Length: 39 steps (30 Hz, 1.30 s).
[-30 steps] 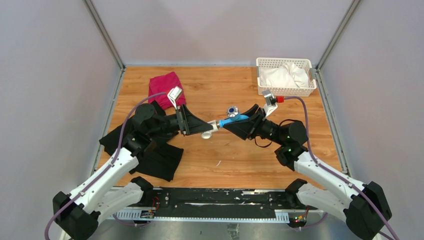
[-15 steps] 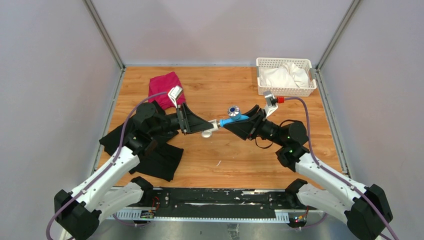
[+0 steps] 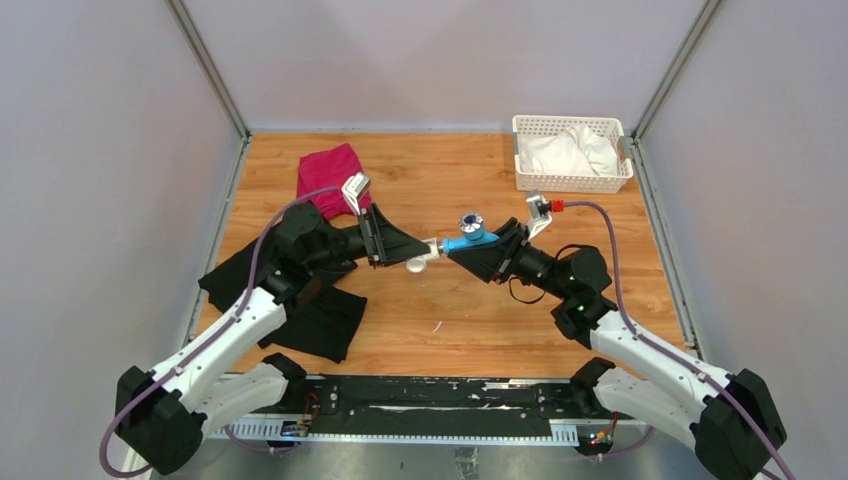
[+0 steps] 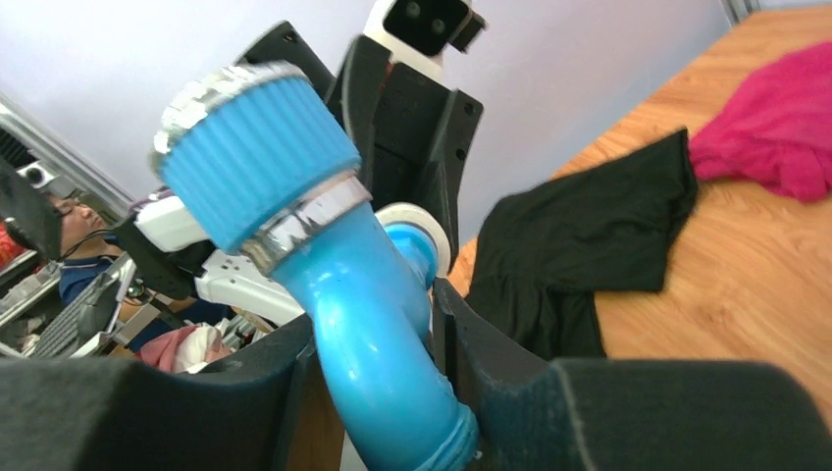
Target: Install the water faucets
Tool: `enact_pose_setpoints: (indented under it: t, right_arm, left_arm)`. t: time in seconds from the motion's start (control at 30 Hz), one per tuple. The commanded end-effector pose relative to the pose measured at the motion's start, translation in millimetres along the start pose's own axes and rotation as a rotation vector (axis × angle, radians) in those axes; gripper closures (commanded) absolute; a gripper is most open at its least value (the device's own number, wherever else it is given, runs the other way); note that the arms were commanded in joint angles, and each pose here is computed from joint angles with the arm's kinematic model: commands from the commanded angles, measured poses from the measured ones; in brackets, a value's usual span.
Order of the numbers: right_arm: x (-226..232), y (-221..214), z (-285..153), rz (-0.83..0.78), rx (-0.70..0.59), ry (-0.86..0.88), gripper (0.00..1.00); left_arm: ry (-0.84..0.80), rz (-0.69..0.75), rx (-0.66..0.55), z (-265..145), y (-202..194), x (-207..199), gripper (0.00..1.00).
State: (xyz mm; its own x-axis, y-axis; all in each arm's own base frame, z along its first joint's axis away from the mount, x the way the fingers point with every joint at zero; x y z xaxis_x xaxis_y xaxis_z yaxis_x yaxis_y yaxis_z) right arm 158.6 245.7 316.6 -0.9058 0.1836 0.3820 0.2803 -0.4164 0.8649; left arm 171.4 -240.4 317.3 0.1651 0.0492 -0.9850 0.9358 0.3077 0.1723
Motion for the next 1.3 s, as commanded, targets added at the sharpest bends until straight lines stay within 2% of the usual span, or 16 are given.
enact_pose_setpoints:
  t: [0.0,0.23,0.53,0.87,0.9,0.97,1.03,1.17,1.23,1.27]
  right_arm:
    - [-14.9,-43.8,-13.2,0.069,0.139,-0.08,1.0]
    - [-33.5,-73.0,-31.8,0.086,0.166,-0.18,1.0]
    - [-44.9,-92.9,-48.8,0.091,0.195,-0.259,1.0]
    - [-42.5,-77.6,-64.6,-0.062,0.266,-0.284,1.0]
    - [-43.6,-72.3,-66.0,-0.086,0.277,-0.286,0.94]
    - [-43.9,-67.9,-69.8,-0.121,0.309,-0.273,0.74]
    - [-46.4,-56.6,-72.2,-0.16,0.317,-0.273,0.59]
    - [-51.2,-38.3,-77.3,-0.222,0.328,-0.271,0.37]
    - [-51.0,-30.3,-77.8,-0.245,0.328,-0.25,0.32]
    - [-52.6,-25.8,-78.5,-0.255,0.328,-0.244,0.23]
  left_arm:
    - [0.017,-0.005,-0.081,10.8,12.9,18.3,1.0]
    - [0.123,-0.099,-0.104,15.6,13.8,63.2,1.0]
    - [0.235,-0.133,-0.169,18.6,20.8,106.4,1.0]
    - [0.241,-0.115,-0.11,18.1,17.4,111.8,1.0]
    - [0.232,-0.109,-0.097,15.9,16.3,109.9,1.0]
    - [0.22,-0.102,-0.074,12.6,14.2,108.2,1.0]
    - [0.202,-0.101,-0.036,7.7,10.0,105.1,1.0]
    - [0.163,-0.092,0.043,-0.1,0.5,97.3,1.0]
    - [0.141,-0.09,0.093,-3.5,-5.8,92.6,1.0]
    - [0.131,-0.091,0.122,-5.1,-9.4,90.7,1.0]
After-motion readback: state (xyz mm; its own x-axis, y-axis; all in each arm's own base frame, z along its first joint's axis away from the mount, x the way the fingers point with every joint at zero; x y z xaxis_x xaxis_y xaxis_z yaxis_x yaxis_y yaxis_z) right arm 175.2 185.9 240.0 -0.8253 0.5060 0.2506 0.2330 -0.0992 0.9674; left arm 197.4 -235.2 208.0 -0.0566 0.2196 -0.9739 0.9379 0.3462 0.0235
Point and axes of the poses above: each gripper's point midway between its finger pads, its own z axis out along the fingers, its own x axis along the line the jaws close on, y = z × x, the point moved 4 cm from there along -z, back along the fingers, and after that the axes turned 14 degrees about -z, right-handed, at the moved point
